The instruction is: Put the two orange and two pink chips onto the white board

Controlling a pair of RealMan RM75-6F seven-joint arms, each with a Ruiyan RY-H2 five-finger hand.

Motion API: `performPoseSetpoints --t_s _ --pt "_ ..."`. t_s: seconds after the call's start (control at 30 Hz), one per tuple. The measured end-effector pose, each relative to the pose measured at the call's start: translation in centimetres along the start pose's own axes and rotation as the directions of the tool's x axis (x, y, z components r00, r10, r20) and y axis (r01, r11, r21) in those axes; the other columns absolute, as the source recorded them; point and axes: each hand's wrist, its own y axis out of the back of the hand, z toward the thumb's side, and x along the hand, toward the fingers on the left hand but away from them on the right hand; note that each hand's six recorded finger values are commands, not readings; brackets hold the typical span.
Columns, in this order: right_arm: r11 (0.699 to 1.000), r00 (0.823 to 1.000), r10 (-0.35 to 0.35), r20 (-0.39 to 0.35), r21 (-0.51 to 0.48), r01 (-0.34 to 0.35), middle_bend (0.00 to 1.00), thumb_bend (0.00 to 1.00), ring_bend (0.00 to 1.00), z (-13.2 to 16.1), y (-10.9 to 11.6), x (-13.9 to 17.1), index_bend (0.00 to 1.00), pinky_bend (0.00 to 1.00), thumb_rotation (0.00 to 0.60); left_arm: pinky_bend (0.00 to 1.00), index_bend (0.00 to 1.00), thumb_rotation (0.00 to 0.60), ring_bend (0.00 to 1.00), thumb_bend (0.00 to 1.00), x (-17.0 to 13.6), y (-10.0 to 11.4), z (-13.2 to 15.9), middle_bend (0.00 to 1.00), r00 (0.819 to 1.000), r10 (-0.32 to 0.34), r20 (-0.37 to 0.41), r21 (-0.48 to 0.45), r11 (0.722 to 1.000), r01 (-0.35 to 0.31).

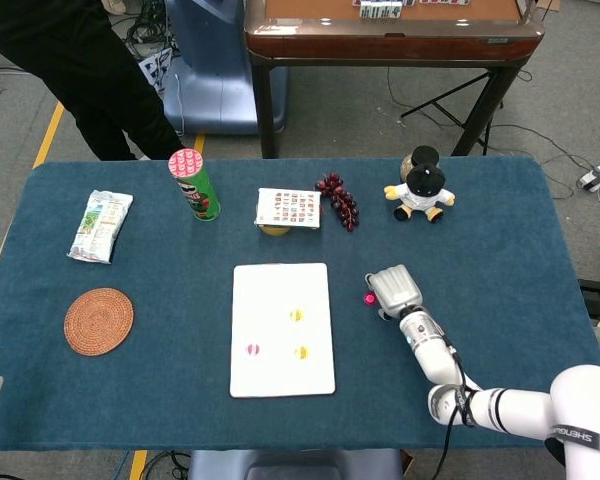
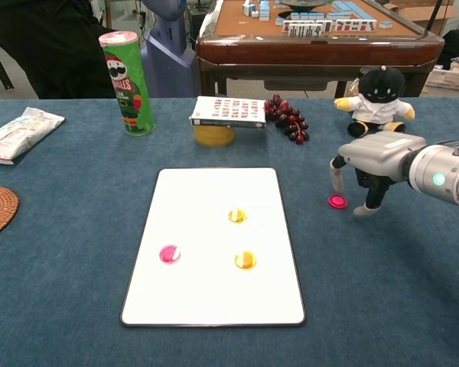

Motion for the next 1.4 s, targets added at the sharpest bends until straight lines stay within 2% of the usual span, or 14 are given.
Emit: performPoseSetpoints --t_s 0.4,0.87,1.07,1.4 --pt "1.000 1.000 -0.002 -0.014 -0.019 0.002 1.00 0.22 1.00 0.9 -0.4 -0.8 0.41 1.00 0.600 0.59 0.48 0.600 0.45 0.32 -0.2 -0.3 -0.4 0.48 1.000 -0.009 -0.013 -0.005 1.000 0.009" --pt "1.000 1.000 -0.015 -0.022 -0.024 0.015 1.00 0.27 1.00 1.3 -0.2 -0.9 0.48 1.00 0.600 0.59 0.48 0.600 0.45 0.32 -0.2 -0.5 -0.6 0.48 1.000 -0.013 -0.016 -0.006 1.000 0.013" --pt "0.999 0.998 -0.043 -0.049 -0.032 0.042 1.00 0.27 1.00 2.4 1.2 -0.7 0.48 1.00 0.600 0.59 0.48 0.600 0.45 0.32 -0.2 -0.5 -0.5 0.48 1.000 -0.013 -0.014 -0.005 1.000 0.013" --pt "0.993 0.982 -0.120 -0.145 0.003 0.121 1.00 0.27 1.00 7.6 5.7 -0.5 0.48 1.00 0.600 0.59 0.48 0.600 0.45 0.32 -0.2 -0.3 -0.3 0.48 1.000 -0.009 -0.009 -0.007 1.000 0.009"
